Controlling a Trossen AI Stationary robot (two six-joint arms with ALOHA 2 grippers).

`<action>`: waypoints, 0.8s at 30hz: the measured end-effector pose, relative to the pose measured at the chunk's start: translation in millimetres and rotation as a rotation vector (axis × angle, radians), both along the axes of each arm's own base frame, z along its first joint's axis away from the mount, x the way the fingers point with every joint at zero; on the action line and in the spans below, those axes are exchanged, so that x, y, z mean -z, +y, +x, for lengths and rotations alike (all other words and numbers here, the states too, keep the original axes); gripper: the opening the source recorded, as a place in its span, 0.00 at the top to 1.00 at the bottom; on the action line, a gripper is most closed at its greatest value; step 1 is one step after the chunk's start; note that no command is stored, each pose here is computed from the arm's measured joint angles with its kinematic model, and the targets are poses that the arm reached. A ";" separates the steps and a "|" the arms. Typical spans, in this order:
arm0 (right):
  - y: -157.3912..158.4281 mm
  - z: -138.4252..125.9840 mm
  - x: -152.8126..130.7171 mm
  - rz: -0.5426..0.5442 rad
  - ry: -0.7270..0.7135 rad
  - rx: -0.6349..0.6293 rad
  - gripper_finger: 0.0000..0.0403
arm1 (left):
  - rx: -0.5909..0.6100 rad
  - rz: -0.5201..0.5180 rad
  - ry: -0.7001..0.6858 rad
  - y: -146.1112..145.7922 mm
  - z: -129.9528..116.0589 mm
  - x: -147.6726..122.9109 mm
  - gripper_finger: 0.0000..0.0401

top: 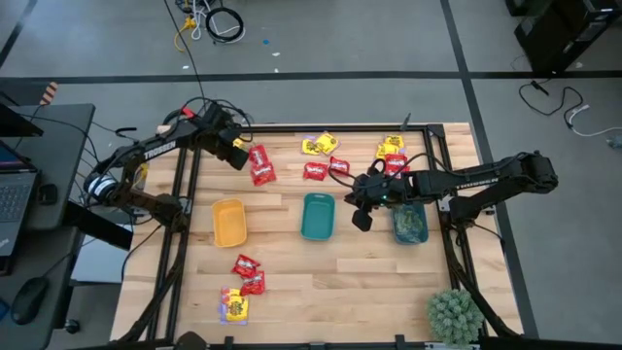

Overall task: Sort candy
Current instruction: Put the green transparent candy into the blue bin

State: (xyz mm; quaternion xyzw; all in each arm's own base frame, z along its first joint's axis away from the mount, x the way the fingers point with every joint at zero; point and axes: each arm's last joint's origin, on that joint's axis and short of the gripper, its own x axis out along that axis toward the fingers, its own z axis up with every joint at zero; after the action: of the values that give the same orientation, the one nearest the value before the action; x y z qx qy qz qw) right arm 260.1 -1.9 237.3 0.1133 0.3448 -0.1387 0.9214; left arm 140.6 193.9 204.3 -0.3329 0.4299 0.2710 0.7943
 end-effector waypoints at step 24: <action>-9.6 18.7 -31.1 -0.449 -0.265 -0.183 0.91 | 0.181 -0.062 -0.579 -24.1 75.5 -34.2 1.00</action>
State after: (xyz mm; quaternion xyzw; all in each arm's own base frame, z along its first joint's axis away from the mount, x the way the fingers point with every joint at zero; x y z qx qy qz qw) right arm 278.8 -11.5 268.4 -0.1080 0.1909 -0.1116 0.9692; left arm 216.1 169.8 238.5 -0.3810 0.2217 0.0799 0.8941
